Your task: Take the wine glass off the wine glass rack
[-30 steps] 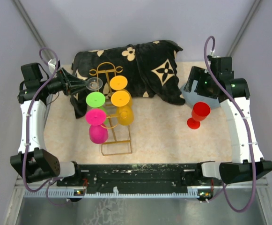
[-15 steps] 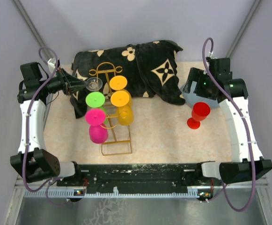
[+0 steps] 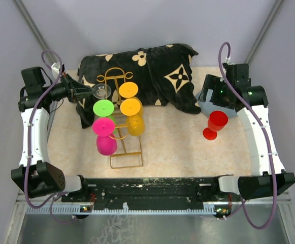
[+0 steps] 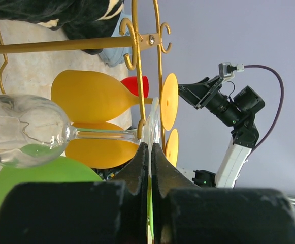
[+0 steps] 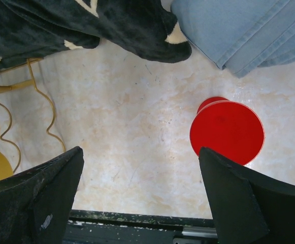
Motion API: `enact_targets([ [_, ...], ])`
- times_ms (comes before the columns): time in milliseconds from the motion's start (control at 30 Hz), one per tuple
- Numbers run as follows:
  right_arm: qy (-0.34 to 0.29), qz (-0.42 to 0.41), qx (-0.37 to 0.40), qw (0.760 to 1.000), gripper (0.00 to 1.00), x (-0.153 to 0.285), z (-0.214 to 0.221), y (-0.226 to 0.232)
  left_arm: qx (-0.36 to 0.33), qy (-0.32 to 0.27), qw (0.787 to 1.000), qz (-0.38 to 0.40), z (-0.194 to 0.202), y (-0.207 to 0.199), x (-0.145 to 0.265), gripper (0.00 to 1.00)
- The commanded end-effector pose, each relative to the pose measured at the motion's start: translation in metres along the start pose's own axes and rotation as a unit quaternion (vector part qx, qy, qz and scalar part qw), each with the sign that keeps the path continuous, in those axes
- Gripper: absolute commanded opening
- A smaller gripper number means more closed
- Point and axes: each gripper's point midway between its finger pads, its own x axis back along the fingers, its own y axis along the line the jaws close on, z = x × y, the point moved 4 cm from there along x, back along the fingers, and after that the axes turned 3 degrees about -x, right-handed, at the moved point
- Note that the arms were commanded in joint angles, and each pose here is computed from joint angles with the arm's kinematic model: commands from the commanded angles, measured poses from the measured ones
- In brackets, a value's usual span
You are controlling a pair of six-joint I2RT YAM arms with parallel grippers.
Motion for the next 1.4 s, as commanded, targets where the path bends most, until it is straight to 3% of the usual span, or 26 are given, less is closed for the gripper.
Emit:
enact_targets([
  [0, -0.028, -0.010, 0.009, 1.000, 0.96, 0.010, -0.006, 0.001, -0.016, 0.004, 1.000, 0.017, 0.001, -0.016, 0.004, 0.00],
  [667, -0.024, -0.008, 0.012, 1.000, 0.97, 0.010, -0.002, -0.001, -0.028, 0.008, 0.998, 0.055, -0.002, -0.033, 0.015, 0.00],
  [1367, -0.016, -0.019, 0.014, 1.000, 0.98, 0.002, -0.004, 0.003, -0.015, -0.033, 0.998, 0.046, -0.008, -0.023, 0.040, 0.00],
])
